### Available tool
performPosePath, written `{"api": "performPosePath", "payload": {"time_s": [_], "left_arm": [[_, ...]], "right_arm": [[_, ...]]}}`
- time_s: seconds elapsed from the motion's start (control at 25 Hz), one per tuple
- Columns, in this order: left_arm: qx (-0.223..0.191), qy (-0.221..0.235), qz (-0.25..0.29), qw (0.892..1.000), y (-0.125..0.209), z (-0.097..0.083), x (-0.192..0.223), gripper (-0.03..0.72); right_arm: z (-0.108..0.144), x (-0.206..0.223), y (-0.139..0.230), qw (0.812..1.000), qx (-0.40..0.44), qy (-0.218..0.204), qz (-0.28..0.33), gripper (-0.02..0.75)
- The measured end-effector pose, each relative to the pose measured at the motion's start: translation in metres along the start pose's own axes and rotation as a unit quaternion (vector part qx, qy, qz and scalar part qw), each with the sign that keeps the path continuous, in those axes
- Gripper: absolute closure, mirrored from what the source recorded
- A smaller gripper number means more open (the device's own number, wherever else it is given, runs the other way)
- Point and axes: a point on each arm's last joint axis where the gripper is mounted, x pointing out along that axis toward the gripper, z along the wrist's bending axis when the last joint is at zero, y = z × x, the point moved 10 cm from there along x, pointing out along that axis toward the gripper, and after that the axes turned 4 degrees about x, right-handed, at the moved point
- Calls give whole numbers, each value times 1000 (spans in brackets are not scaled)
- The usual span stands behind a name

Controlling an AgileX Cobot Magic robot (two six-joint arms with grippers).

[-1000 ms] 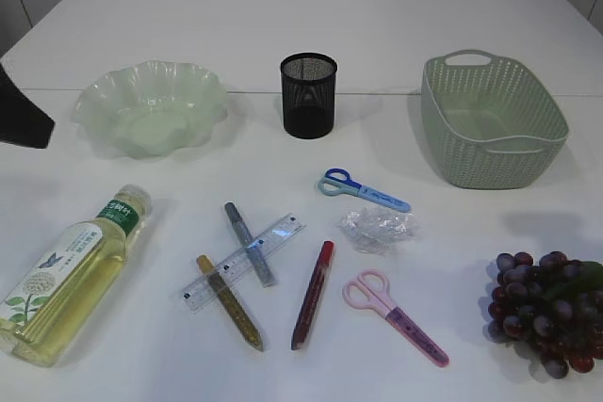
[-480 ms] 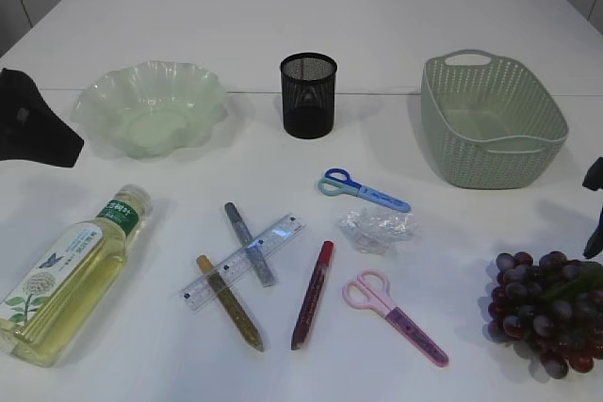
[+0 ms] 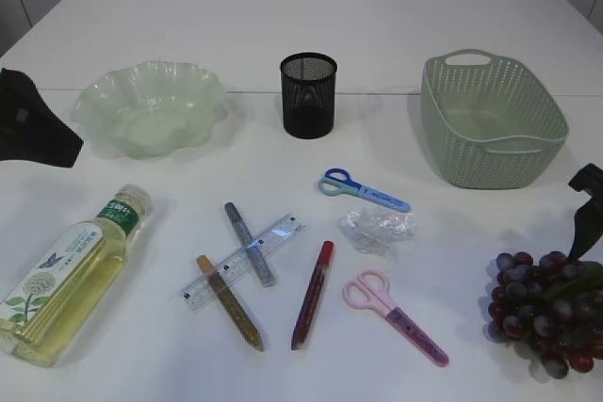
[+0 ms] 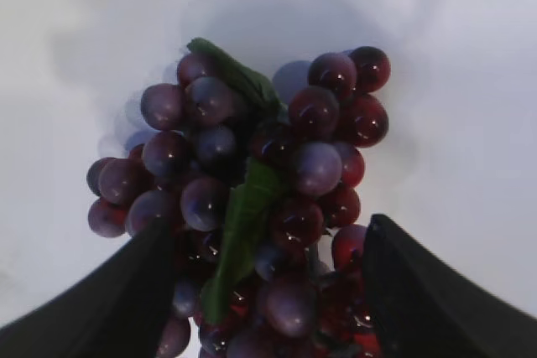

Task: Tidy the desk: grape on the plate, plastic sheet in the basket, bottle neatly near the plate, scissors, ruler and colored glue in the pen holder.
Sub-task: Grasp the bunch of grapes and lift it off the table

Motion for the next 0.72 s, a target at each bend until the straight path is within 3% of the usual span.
{"api": "performPosePath", "payload": {"time_s": [0.24, 0.72], "left_arm": [[0, 0, 0, 1000, 0, 0, 0, 190], [0, 0, 0, 1000, 0, 0, 0, 190]], "right_arm": [[-2, 15, 1, 999, 32, 18, 14, 192], [-8, 29, -14, 997, 60, 42, -18, 192]]}}
